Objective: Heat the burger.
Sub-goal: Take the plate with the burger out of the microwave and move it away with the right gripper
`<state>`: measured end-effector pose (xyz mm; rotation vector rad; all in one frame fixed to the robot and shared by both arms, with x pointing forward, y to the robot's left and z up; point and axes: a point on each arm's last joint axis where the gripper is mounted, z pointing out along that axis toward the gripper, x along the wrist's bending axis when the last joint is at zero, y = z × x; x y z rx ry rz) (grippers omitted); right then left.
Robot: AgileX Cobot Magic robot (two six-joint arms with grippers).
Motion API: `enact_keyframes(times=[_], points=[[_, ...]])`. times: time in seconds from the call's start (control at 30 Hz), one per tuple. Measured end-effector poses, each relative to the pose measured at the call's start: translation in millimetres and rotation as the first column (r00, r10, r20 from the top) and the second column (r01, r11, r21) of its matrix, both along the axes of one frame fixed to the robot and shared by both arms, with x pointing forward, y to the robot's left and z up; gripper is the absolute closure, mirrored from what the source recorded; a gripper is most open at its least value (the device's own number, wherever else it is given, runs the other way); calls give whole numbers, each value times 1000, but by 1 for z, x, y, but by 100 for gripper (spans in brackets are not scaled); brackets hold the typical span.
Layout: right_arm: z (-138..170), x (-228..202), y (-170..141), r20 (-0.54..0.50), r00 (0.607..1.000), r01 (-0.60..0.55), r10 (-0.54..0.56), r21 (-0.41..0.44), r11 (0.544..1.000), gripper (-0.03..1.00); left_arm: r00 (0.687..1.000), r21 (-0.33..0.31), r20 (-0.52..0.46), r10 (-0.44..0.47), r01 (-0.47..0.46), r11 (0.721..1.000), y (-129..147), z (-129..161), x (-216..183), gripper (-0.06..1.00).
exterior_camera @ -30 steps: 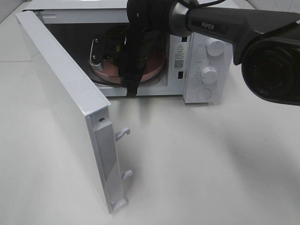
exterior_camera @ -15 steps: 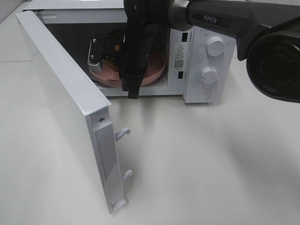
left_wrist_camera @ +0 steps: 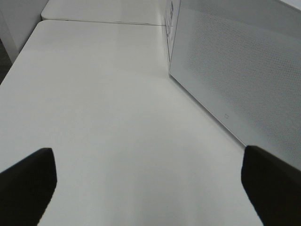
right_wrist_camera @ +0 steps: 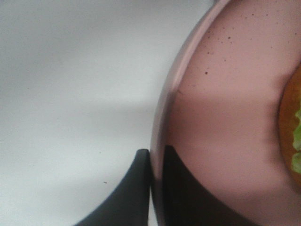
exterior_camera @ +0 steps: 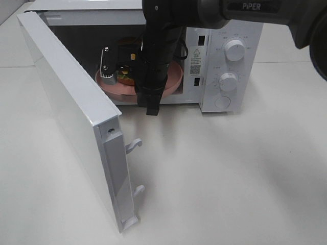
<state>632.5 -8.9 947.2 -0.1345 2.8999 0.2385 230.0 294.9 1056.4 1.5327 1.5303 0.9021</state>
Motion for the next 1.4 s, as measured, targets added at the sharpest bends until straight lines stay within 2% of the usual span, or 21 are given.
enact_keyframes(times=[0.6,1.0,1.4], points=[[6,-49,-17,54,997,-52,50,31,998,90,1000,0,0,0,0,1000,0,0,0,-4],[26,-78,-39,103,992,-80,76,43,996,88,1000,0,0,0,0,1000,0,0,0,-4],[51,-109,-61,196,974,-127,116,42,991,88,1000,0,0,0,0,1000,0,0,0,-4]])
